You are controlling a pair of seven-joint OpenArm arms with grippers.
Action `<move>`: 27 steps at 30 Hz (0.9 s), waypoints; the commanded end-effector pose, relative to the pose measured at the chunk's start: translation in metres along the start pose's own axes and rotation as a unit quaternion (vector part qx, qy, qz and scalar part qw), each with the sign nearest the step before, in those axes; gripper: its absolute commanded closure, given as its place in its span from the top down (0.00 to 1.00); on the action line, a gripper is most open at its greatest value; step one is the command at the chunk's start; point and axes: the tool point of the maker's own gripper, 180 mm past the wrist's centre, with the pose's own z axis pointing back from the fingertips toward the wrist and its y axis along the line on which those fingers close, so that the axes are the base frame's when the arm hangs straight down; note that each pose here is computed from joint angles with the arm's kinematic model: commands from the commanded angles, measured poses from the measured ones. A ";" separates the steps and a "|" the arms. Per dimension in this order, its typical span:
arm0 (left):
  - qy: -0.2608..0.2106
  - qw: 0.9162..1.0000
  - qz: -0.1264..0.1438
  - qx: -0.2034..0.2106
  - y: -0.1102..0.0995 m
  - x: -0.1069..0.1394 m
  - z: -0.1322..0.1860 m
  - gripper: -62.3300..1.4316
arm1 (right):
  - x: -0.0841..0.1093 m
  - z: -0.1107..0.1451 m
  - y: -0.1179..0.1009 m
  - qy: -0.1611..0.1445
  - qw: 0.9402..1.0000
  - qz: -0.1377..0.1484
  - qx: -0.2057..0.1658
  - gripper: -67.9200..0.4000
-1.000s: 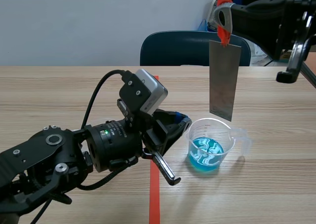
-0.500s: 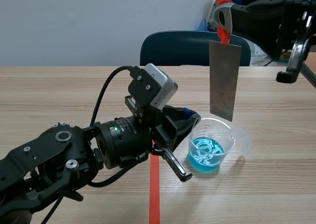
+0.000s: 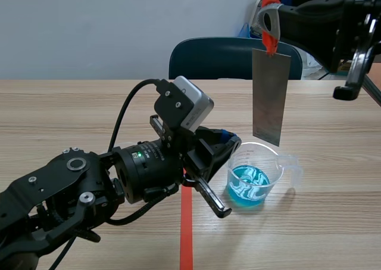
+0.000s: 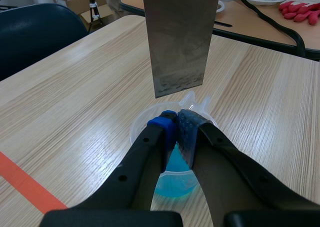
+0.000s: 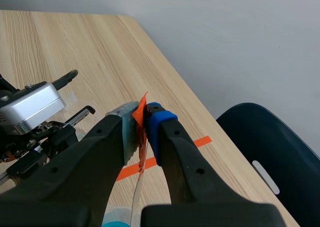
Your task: Do the redox reaction experiment
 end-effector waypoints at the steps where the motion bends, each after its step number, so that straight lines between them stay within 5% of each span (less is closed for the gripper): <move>1: -0.022 1.000 -0.001 -0.003 -0.002 0.015 -0.003 0.07 | 0.016 -0.001 0.001 -0.025 1.000 0.010 0.006 0.01; 7: -0.023 1.000 -0.001 -0.003 -0.002 0.015 -0.003 0.09 | 0.016 -0.001 0.001 -0.025 1.000 0.010 0.006 0.01; 13: -0.031 0.999 -0.007 -0.005 -0.003 0.018 -0.003 0.29 | 0.016 -0.001 0.001 -0.026 1.000 0.010 0.006 0.01; 18: -0.038 0.999 -0.036 -0.004 -0.003 0.020 -0.003 0.29 | 0.016 -0.001 0.001 -0.025 1.000 0.010 0.006 0.01; 27: -0.029 0.998 -0.047 0.021 0.007 0.012 0.006 0.29 | 0.016 -0.001 0.001 -0.026 1.000 0.010 0.006 0.01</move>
